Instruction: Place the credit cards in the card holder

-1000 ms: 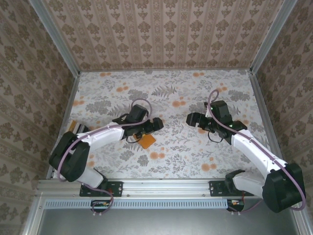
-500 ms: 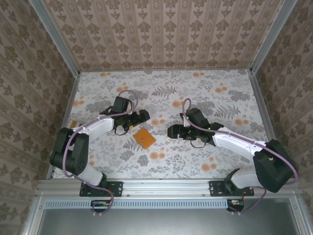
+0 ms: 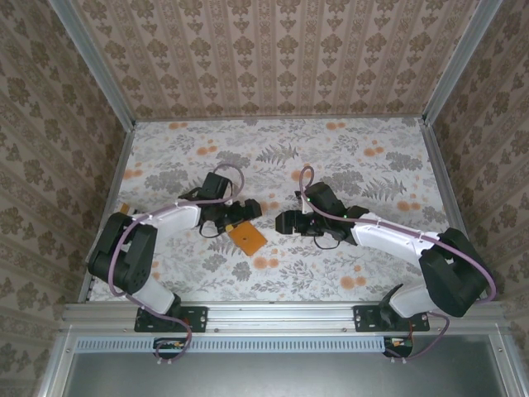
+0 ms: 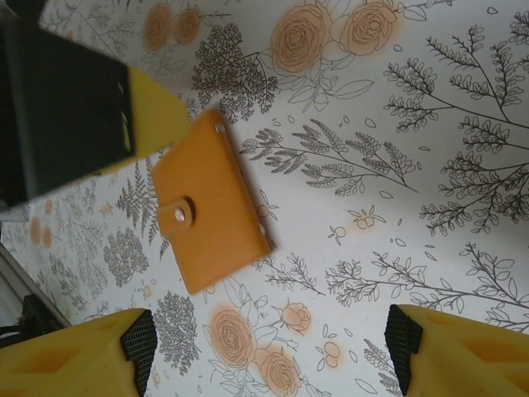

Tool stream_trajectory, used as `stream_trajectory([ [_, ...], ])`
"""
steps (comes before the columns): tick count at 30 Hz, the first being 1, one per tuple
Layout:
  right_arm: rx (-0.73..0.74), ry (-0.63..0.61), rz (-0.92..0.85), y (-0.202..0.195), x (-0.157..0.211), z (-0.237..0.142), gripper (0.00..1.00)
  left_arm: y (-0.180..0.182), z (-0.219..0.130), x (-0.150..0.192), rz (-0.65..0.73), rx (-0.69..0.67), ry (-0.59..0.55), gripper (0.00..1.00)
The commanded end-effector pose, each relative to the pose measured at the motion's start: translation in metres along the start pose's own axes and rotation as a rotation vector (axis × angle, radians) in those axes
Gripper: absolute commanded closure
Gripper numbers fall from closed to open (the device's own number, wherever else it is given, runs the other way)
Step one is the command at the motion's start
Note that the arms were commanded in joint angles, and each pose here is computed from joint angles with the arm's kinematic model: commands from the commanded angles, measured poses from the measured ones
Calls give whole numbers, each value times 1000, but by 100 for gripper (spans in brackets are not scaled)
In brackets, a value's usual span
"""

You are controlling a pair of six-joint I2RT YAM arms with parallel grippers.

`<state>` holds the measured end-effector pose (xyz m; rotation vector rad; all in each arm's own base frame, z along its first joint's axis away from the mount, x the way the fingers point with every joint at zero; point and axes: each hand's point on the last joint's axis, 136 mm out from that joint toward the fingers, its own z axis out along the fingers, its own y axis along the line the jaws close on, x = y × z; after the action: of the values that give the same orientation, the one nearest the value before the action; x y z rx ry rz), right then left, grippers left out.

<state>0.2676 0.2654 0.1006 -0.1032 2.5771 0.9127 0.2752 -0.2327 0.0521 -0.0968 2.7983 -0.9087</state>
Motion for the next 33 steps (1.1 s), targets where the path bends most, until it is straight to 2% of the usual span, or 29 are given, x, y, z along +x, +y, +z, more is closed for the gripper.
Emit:
stream_trajectory([
  [1,7,-23,7,0,-1,-2,24,1,-4,17,-19,-29,6,2],
  [7,15,-12,22,-7,11,-9,30,2,-4,46,-57,-68,-1,3],
  [14,9,21,39,-17,38,-16,38,-7,2,80,-80,-47,-25,11],
  [20,44,25,86,-35,60,-23,42,-43,18,101,-46,45,15,13],
  [25,182,24,135,-63,68,-31,52,-88,27,121,-17,139,54,18],
  [27,205,26,150,-67,68,-32,56,-99,25,127,-2,151,49,23],
  [33,199,75,250,-62,71,-26,67,-65,-2,114,-83,-8,-70,23],
])
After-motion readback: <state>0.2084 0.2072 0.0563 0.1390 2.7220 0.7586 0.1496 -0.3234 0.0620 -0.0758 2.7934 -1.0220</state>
